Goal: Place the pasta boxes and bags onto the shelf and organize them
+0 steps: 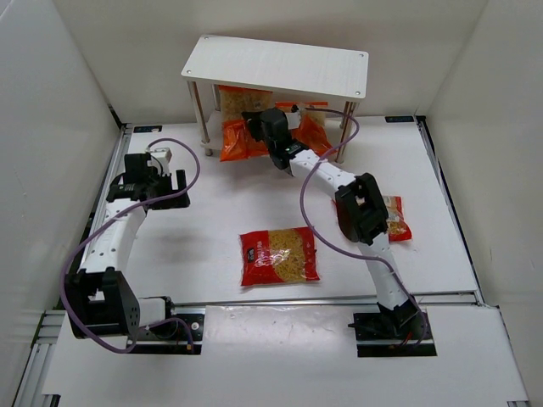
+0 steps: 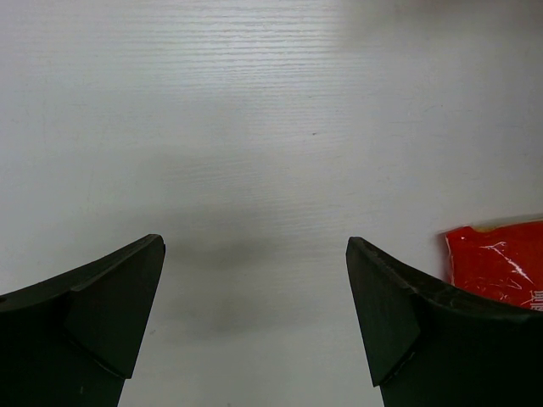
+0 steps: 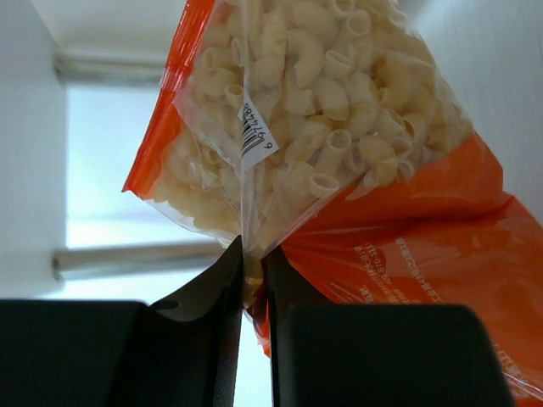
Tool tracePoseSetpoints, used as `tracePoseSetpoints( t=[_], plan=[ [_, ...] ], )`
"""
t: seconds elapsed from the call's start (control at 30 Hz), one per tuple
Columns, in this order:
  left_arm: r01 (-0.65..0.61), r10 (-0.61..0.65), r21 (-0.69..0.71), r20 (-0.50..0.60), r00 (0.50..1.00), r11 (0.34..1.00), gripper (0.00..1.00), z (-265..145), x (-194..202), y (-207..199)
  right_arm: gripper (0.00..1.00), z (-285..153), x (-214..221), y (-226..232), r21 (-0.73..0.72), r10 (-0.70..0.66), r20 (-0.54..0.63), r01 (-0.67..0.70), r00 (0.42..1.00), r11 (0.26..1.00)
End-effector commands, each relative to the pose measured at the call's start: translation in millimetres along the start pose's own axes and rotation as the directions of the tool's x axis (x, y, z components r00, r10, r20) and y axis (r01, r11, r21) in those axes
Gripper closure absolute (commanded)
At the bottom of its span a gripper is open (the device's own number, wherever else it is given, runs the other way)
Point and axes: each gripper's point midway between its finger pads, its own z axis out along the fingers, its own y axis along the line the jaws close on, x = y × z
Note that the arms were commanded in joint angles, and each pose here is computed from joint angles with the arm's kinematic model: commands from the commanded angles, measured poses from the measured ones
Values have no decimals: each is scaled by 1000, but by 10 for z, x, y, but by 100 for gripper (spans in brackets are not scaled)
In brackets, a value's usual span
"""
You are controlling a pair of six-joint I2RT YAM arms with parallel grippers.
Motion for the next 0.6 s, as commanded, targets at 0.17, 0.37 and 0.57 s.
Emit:
tracePoseSetpoints(
  t=[0.17,0.37,0.57],
  plan=[
    [0,0,26,-7,1000,1000,1,46,26,-31,100,73,-514,1059,-269,227,189,-172,955,948],
    [0,0,26,-7,1000,1000,1,46,26,-31,100,223,-589,824,-251,267,261,-202,928,947],
    [2,-1,17,-16,1000,1000,1,69,42,-11,79,340,-600,498,-191,252,219,-212,943,958]
  ],
)
